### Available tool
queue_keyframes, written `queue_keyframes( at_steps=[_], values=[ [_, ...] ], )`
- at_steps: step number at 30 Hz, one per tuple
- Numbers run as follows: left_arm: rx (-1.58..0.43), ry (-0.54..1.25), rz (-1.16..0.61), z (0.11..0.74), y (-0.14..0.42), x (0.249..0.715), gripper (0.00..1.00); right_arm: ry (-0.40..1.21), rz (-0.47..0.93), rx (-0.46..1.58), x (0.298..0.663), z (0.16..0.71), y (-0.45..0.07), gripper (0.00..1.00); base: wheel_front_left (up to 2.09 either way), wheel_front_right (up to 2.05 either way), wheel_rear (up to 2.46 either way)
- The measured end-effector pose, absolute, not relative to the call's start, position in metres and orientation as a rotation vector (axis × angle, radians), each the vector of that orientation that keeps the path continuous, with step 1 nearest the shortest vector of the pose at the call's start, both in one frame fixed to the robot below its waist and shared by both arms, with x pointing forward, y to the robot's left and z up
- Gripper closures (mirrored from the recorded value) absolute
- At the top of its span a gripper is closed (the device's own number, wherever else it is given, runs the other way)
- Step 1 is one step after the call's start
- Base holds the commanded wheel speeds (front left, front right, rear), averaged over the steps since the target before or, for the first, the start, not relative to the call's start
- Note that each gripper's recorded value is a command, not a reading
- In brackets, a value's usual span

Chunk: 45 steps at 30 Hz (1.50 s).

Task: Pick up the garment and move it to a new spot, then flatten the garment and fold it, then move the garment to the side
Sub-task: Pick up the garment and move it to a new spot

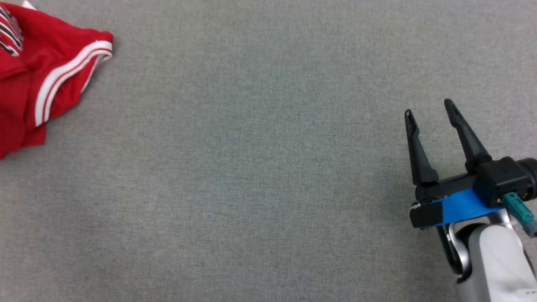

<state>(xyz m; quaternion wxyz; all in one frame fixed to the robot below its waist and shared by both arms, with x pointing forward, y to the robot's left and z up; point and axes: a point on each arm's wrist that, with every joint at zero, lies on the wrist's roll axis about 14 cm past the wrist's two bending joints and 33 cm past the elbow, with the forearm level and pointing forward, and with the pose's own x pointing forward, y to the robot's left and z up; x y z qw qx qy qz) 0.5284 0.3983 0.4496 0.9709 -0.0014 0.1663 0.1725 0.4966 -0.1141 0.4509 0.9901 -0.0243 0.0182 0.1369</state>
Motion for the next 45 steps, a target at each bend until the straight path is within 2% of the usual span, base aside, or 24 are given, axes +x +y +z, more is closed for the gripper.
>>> queue_keyframes(
  at_steps=[6, 10, 12, 19, 25, 30, 34, 40, 45],
  values=[
    [0.075, 0.038, 0.266, 0.550, 0.382, 0.551, 1.00, 0.000, 0.284, -0.017, 0.483, 0.468, -0.107, 0.00, 0.00, 0.00, 0.00],
    [0.122, -0.158, 0.155, 0.627, 0.343, 0.567, 1.00, -0.023, 0.270, -0.003, 0.473, 0.480, -0.110, 0.00, 0.00, 0.00, 0.00],
    [0.172, -0.239, 0.083, 0.661, 0.315, 0.572, 1.00, -0.031, 0.254, 0.005, 0.466, 0.485, -0.116, 0.00, 0.00, 0.00, 0.00],
    [0.150, -0.484, -0.226, 0.763, 0.176, 0.579, 1.00, -0.034, 0.160, 0.053, 0.444, 0.489, -0.149, 0.00, 0.00, 0.00, 0.00],
    [0.069, -0.577, -0.484, 0.801, 0.064, 0.564, 1.00, -0.025, 0.047, 0.081, 0.423, 0.488, -0.188, 0.00, 0.00, 0.00, 0.00],
    [0.043, -0.606, -0.656, 0.804, -0.009, 0.542, 1.00, -0.017, -0.033, 0.093, 0.407, 0.487, -0.215, 0.00, 0.00, 0.00, 0.00],
    [-0.005, -0.530, -0.735, 0.769, -0.044, 0.533, 1.00, -0.036, -0.069, 0.106, 0.399, 0.493, -0.227, 0.00, 0.00, 0.00, 0.00],
    [-0.133, -0.283, -0.738, 0.663, -0.052, 0.526, 1.00, -0.047, -0.080, 0.109, 0.400, 0.496, -0.230, 0.00, 0.00, 0.00, 0.00],
    [-0.168, -0.025, -0.703, 0.553, -0.043, 0.499, 1.00, -0.044, -0.058, 0.117, 0.405, 0.494, -0.222, 0.00, 0.00, 0.00, 0.00]
  ],
)
